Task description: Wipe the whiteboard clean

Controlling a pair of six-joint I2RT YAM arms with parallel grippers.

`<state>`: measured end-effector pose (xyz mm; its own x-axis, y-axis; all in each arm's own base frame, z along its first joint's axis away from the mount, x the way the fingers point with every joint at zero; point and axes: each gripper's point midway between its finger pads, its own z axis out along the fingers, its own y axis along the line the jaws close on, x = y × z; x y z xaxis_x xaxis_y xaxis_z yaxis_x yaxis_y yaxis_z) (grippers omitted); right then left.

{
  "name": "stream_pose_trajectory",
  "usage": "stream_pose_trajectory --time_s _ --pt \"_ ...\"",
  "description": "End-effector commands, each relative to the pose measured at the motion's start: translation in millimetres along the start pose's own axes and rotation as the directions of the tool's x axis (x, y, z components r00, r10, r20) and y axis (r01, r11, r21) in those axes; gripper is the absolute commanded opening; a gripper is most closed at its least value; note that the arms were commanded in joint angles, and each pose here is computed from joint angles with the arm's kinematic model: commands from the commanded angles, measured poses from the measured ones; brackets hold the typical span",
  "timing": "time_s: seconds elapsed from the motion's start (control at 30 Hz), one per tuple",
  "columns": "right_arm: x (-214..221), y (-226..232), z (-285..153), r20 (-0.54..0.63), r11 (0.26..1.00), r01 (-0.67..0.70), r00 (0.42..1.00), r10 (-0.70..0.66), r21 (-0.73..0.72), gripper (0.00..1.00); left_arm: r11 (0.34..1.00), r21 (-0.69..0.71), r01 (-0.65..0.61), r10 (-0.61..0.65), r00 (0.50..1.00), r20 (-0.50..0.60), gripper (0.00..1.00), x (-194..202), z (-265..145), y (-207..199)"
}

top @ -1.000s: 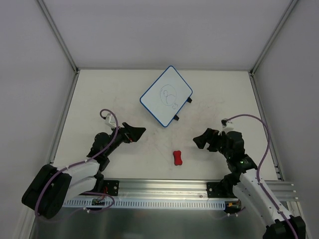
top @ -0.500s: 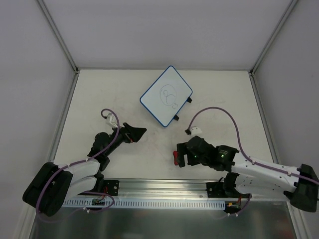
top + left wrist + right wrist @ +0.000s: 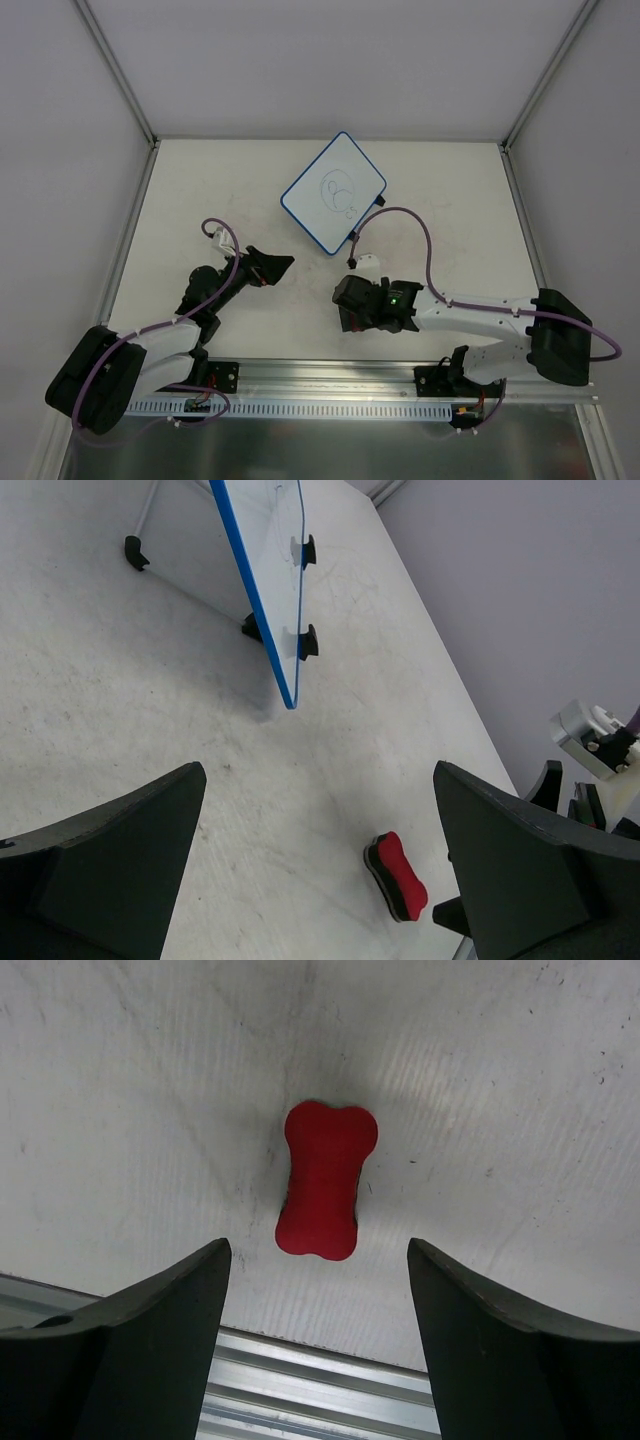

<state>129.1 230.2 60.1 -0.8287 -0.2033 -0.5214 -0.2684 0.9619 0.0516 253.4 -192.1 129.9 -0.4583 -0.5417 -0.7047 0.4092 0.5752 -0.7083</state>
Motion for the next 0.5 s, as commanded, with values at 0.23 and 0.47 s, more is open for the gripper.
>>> stream_pose_trajectory --time_s 0.23,0.47 --pt "-9 14 17 -0.05 0.999 -0.026 0.998 0.027 0.024 0.73 0.996 0.077 -0.035 0.03 0.998 0.056 0.99 -13 -1 -19" --pt "-7 12 26 -0.097 1.0 -0.024 0.995 0.025 0.013 0.65 0.996 0.079 -0.034 0.029 0.998 0.057 0.99 -14 0 -19"
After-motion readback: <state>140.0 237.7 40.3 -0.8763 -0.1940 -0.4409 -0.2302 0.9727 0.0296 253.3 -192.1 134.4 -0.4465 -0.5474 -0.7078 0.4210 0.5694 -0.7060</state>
